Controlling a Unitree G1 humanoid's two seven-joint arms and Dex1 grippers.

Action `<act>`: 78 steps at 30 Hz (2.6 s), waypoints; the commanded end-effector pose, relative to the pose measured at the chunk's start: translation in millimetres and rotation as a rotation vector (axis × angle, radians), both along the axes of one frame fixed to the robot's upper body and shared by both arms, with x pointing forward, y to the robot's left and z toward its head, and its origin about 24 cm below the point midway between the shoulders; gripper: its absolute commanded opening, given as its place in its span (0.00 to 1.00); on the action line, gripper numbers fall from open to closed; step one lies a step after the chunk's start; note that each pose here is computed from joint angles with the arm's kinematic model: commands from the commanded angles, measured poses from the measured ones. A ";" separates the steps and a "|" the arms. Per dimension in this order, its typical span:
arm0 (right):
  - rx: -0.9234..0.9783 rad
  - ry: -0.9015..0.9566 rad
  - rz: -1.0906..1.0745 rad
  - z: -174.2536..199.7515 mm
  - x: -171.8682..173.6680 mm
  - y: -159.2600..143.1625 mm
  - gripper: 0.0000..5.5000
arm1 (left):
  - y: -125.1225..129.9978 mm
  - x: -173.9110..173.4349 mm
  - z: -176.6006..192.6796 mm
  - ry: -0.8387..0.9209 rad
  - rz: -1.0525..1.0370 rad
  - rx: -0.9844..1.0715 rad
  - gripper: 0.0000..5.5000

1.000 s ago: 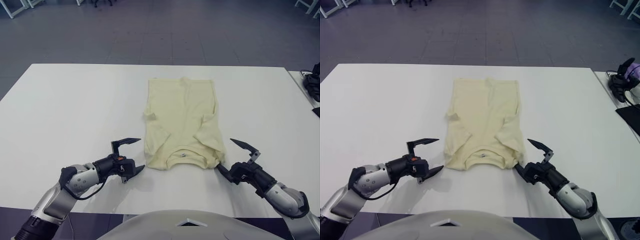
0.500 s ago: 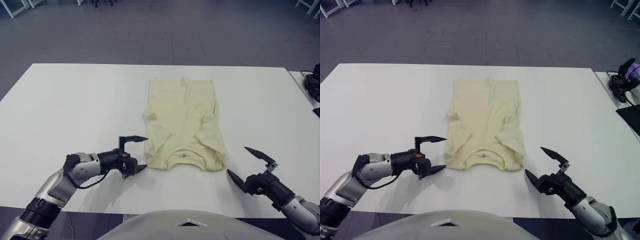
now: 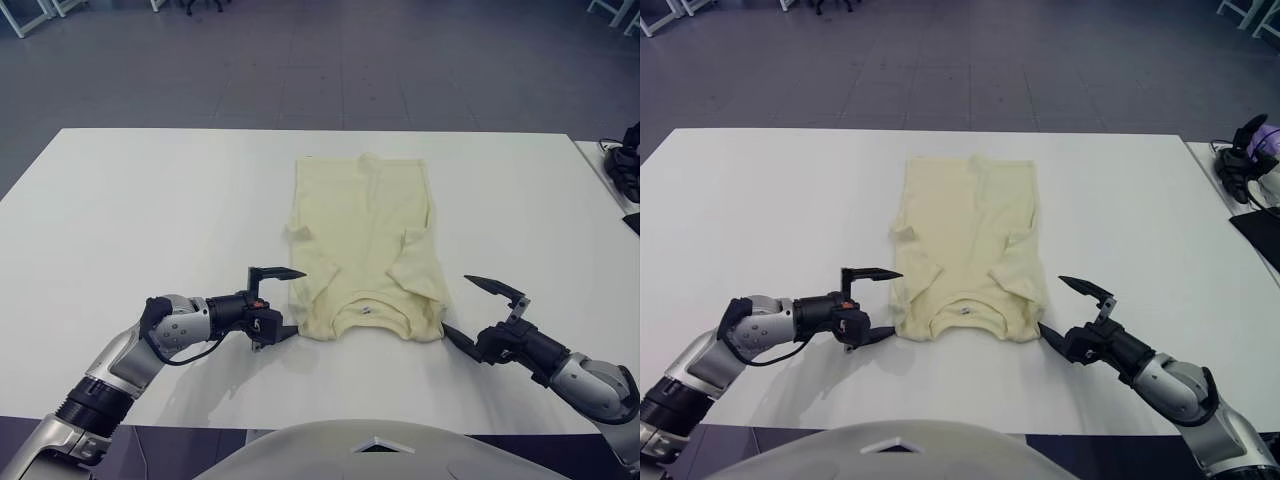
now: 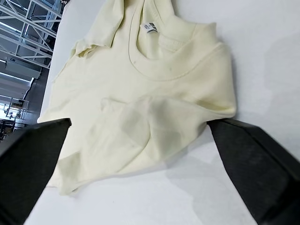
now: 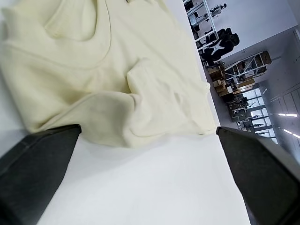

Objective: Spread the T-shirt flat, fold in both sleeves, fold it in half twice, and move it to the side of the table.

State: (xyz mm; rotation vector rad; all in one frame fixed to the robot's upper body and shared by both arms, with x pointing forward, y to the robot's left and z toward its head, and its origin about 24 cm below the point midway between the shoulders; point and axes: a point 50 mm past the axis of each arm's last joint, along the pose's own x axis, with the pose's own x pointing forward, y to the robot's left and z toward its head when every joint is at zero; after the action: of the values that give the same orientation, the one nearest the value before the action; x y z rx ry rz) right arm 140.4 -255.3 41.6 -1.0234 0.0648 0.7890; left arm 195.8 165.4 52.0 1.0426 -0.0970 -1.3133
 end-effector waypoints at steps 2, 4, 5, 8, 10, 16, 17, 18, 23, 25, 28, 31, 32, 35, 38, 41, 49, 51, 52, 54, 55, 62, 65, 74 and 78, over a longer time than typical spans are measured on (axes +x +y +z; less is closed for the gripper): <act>-0.079 0.328 0.038 -29.1 -53.3 -5.9 0.98 | 5.8 -7.4 -14.2 0.072 0.001 0.069 0.98; -0.058 0.338 0.041 -27.0 -55.7 -4.0 0.98 | 4.7 -9.9 -14.4 0.083 -0.005 0.056 0.95; -0.044 0.346 0.035 -26.3 -57.2 -3.0 0.98 | 4.5 -11.3 -14.1 0.091 -0.010 0.050 0.93; -0.006 0.374 0.018 -26.6 -62.6 0.1 0.98 | 4.5 -14.6 -13.6 0.109 -0.031 0.054 0.83; 0.020 0.404 0.007 -28.9 -66.4 3.0 0.98 | 4.0 -16.4 -13.9 0.120 -0.044 0.058 0.77; 0.103 0.469 -0.092 -41.3 -57.9 10.3 0.98 | 1.4 -15.6 -15.6 0.119 -0.042 0.061 0.57; 0.129 0.482 -0.131 -43.6 -55.4 11.5 0.98 | 0.7 -14.9 -15.2 0.116 -0.039 0.058 0.54; 0.150 0.496 -0.155 -45.6 -54.0 13.2 0.98 | 0.3 -14.5 -15.0 0.113 -0.038 0.057 0.50; 0.165 0.606 -0.185 -57.3 -64.2 22.3 0.98 | 1.0 -13.0 -15.4 0.111 -0.027 0.056 0.34; 0.163 0.633 -0.222 -59.5 -65.8 21.4 0.94 | 1.6 -13.3 -16.0 0.112 -0.022 0.057 0.28; 0.157 0.633 -0.315 -59.9 -62.6 17.3 0.85 | 1.9 -13.3 -16.3 0.112 -0.017 0.057 0.19; 0.165 0.643 -0.384 -58.4 -62.5 14.9 0.76 | 1.8 -11.9 -15.8 0.110 -0.019 0.058 0.09; 0.171 0.651 -0.397 -57.3 -64.0 15.1 0.74 | 1.8 -11.7 -15.8 0.110 -0.018 0.058 0.06; 0.181 0.672 -0.445 -54.5 -69.4 14.2 0.64 | 2.0 -11.7 -16.3 0.112 -0.014 0.059 0.00; 0.175 0.698 -0.495 -53.2 -74.4 11.8 0.71 | 2.2 -11.9 -17.1 0.116 -0.010 0.060 0.00; 0.159 0.708 -0.529 -51.0 -75.5 7.6 0.77 | 2.2 -12.3 -17.4 0.119 -0.005 0.059 0.00; 0.108 0.738 -0.536 -45.9 -73.8 0.5 0.86 | 1.3 -12.5 -17.7 0.117 0.001 0.057 0.00; 0.096 0.746 -0.537 -44.6 -70.4 -1.6 0.80 | 1.1 -12.0 -16.8 0.113 0.000 0.057 0.00; 0.094 0.753 -0.539 -43.5 -69.5 -2.4 0.76 | 1.6 -11.4 -16.2 0.111 0.000 0.058 0.00; 0.090 0.772 -0.529 -42.4 -68.6 -1.9 0.71 | 2.9 -10.4 -15.4 0.106 0.001 0.062 0.00; 0.090 0.780 -0.524 -42.2 -68.5 -0.6 0.67 | 2.7 -10.0 -15.2 0.103 0.000 0.063 0.00; 0.111 0.808 -0.516 -32.5 -60.8 5.0 0.46 | 0.5 -8.2 -10.4 0.086 -0.004 0.055 0.00; 0.112 0.812 -0.509 -29.9 -59.7 6.8 0.37 | 0.4 -7.2 -9.4 0.078 -0.004 0.053 0.00; 0.091 0.773 -0.483 -28.2 -51.8 9.8 0.13 | -1.9 -5.6 -3.5 0.058 -0.004 0.038 0.00; 0.133 0.722 -0.458 -20.2 -41.8 13.2 0.03 | -3.9 -5.3 2.0 0.052 -0.008 0.022 0.00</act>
State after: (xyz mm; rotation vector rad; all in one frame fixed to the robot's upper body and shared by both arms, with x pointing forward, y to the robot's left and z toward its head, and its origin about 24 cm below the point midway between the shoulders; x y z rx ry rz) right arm 115.9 -223.7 44.6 -0.5117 0.5931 0.7370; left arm 184.4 163.4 44.4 1.0131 -0.0124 -1.3724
